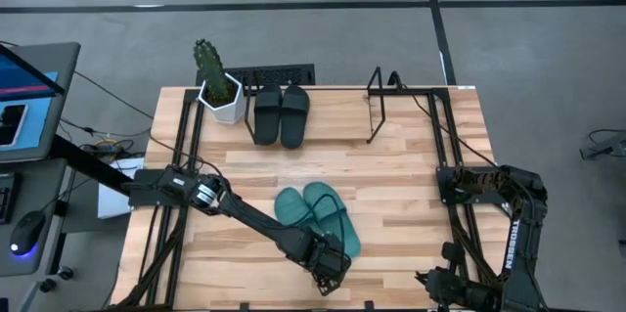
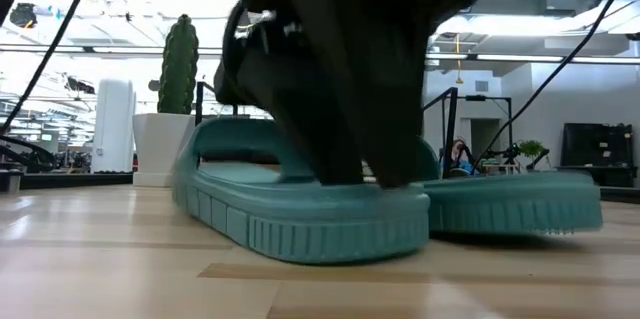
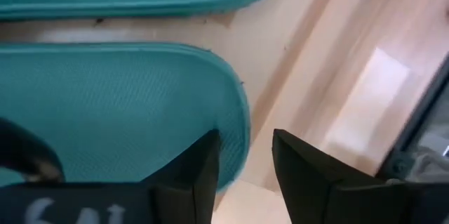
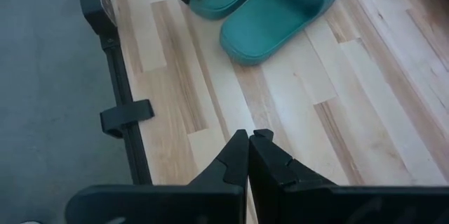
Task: Pick and place slides into the shelf
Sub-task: Put the left green slides on the shelf
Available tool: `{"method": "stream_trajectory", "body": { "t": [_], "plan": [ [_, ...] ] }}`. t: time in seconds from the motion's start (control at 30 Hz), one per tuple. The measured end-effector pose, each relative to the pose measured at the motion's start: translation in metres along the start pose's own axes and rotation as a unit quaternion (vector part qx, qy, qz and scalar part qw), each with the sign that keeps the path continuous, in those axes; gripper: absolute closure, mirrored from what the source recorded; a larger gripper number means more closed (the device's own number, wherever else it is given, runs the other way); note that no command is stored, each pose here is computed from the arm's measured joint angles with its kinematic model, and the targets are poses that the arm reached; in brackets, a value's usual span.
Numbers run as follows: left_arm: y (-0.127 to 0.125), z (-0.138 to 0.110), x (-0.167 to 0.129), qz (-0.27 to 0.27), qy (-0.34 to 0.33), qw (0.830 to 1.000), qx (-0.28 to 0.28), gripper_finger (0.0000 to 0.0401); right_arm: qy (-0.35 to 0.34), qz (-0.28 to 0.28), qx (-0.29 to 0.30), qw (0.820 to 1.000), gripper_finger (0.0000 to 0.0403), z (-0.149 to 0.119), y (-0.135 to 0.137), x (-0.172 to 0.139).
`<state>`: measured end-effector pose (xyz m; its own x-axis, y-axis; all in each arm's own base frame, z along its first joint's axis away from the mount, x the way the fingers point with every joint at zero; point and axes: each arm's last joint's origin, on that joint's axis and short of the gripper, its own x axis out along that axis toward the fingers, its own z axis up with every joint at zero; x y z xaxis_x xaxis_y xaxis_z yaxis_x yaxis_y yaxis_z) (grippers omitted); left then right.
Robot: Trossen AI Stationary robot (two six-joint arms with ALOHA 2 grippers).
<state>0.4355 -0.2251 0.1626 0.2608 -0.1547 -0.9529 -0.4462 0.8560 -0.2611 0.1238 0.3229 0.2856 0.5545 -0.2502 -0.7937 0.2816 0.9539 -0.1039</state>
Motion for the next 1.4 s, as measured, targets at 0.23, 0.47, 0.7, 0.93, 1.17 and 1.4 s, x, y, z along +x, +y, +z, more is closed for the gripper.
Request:
{"method": "stream_trajectory", "body": {
  "t": [0.23,0.47,0.7,0.93,1.17,1.4],
  "plan": [
    [0.001,-0.003,0.022,0.015,0.006,1.0,-0.007,0.0277,0.001,0.0,0.0,1.0,0.0403,0.0,0.0,0.0],
    [0.003,-0.007,0.031,0.034,0.004,0.999,-0.032,0.0277,0.001,0.003,0.002,1.0,0.0403,0.0,0.001,0.0],
    [0.004,-0.006,0.035,0.049,-0.014,0.998,-0.032,0.0277,0.001,0.005,0.004,1.0,0.0403,0.0,0.001,0.0],
    [0.004,-0.006,0.035,0.048,-0.012,0.998,-0.03,0.0279,0.0,0.008,0.006,1.0,0.0403,0.0,0.002,0.0],
    [0.006,-0.004,0.035,0.058,-0.021,0.998,-0.023,0.0384,-0.001,0.012,0.01,1.0,0.0403,0.0,0.003,0.0],
    [-0.002,-0.015,0.035,0.073,-0.017,0.997,-0.012,0.0397,-0.002,0.015,0.012,1.0,0.0403,0.0,0.003,0.0]
  ]
}}
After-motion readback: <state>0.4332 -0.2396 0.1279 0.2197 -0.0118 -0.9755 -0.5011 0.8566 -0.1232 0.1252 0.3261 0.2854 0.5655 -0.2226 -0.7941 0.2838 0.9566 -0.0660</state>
